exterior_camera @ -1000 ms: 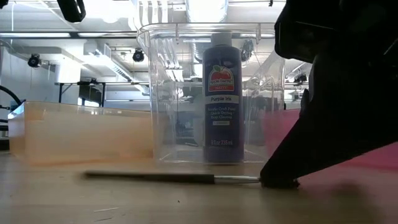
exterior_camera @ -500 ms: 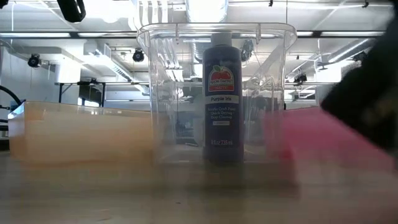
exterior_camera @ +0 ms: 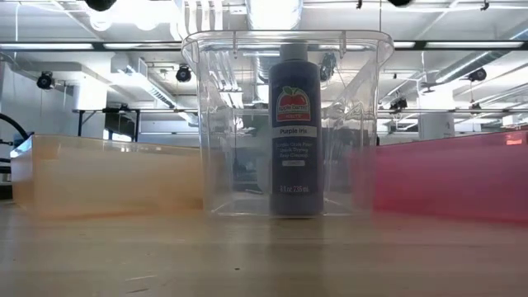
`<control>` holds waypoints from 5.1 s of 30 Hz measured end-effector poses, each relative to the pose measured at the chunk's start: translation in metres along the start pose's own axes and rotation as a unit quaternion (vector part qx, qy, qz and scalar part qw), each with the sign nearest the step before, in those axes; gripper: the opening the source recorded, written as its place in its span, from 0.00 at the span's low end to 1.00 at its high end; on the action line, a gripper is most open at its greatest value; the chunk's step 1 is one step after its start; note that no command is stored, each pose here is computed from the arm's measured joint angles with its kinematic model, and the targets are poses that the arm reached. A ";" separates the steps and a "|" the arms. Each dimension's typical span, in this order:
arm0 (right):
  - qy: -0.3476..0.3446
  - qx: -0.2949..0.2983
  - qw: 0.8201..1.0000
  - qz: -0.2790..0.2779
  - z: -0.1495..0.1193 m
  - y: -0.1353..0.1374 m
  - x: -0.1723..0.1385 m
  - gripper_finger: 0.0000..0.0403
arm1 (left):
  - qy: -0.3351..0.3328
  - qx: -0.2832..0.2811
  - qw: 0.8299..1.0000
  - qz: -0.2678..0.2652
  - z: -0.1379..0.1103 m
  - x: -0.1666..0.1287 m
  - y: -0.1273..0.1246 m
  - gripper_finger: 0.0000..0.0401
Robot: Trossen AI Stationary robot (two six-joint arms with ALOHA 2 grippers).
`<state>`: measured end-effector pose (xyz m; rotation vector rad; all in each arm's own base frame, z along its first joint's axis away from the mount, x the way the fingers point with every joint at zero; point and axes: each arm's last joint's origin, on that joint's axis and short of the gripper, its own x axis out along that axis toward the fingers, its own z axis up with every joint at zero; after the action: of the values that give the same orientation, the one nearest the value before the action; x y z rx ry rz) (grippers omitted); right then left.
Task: Pick & Place Paint Supplies
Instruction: Put the bottom black lash brush into the orange bin
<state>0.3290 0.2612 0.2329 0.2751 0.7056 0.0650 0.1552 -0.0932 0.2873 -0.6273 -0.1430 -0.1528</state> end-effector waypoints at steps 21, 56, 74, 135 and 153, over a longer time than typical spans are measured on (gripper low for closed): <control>0.020 -0.086 0.995 -0.041 0.124 -0.047 -0.074 0.02 | 0.396 0.237 0.885 0.053 0.027 0.097 -0.082 0.50; 0.015 -0.139 0.989 -0.045 0.143 -0.057 -0.084 0.02 | 0.400 0.171 0.894 0.105 0.002 0.143 -0.049 0.35; 0.007 -0.141 0.989 -0.042 0.146 -0.059 -0.083 0.02 | 0.393 0.150 0.894 0.152 0.008 0.144 -0.037 0.04; -0.071 -0.017 0.994 -0.081 0.158 -0.071 -0.167 0.50 | -0.096 -0.395 0.824 0.396 -0.091 -0.013 0.078 0.11; -0.066 -0.017 0.994 -0.086 0.156 -0.072 -0.166 0.50 | -0.104 -0.402 0.821 0.391 -0.091 -0.013 0.077 0.12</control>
<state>0.3015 0.1316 0.4322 0.1837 0.5939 -0.1035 0.1642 -0.0842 0.1685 -1.5041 -0.0132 0.7020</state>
